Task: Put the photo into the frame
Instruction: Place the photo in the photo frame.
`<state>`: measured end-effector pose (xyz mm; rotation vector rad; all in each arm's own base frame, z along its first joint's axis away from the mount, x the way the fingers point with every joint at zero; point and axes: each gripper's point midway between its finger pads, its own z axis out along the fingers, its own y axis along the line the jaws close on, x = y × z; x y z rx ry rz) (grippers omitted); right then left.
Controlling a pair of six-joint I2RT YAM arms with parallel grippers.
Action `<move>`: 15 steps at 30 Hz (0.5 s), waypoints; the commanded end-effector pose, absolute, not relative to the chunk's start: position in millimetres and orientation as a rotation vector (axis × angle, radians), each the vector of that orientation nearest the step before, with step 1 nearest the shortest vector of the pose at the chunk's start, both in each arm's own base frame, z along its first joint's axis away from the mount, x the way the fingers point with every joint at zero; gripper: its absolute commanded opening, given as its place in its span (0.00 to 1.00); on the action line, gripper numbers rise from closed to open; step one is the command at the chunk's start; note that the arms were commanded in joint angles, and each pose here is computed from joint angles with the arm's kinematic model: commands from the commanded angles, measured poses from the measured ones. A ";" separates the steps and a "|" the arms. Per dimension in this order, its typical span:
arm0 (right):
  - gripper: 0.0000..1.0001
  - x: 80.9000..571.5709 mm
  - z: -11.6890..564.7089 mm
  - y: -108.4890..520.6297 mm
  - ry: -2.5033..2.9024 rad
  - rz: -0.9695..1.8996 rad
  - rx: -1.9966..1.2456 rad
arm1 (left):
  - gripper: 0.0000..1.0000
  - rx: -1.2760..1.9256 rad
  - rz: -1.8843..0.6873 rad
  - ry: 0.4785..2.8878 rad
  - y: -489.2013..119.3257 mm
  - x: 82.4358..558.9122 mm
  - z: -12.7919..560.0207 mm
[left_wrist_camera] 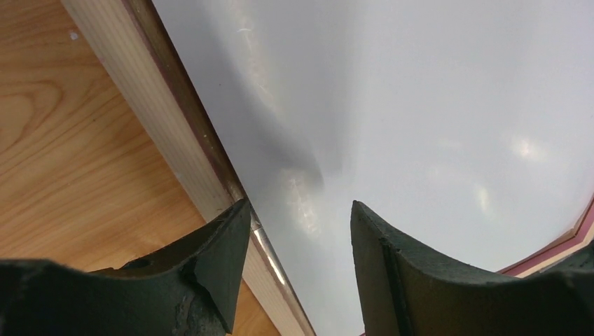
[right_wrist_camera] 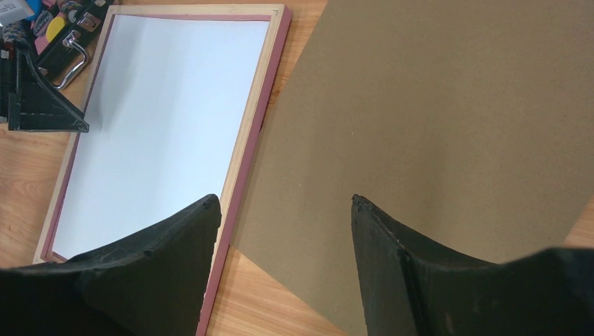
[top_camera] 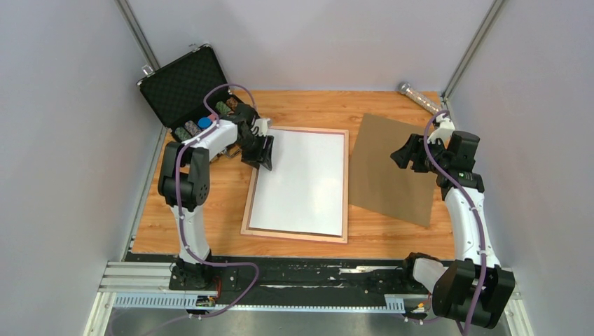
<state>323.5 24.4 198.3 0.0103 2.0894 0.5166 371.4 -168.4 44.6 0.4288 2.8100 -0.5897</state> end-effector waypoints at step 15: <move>0.68 331.4 204.1 19.2 2.044 0.469 -0.052 | 0.66 0.567 -0.584 2.551 -184.9 376.9 106.8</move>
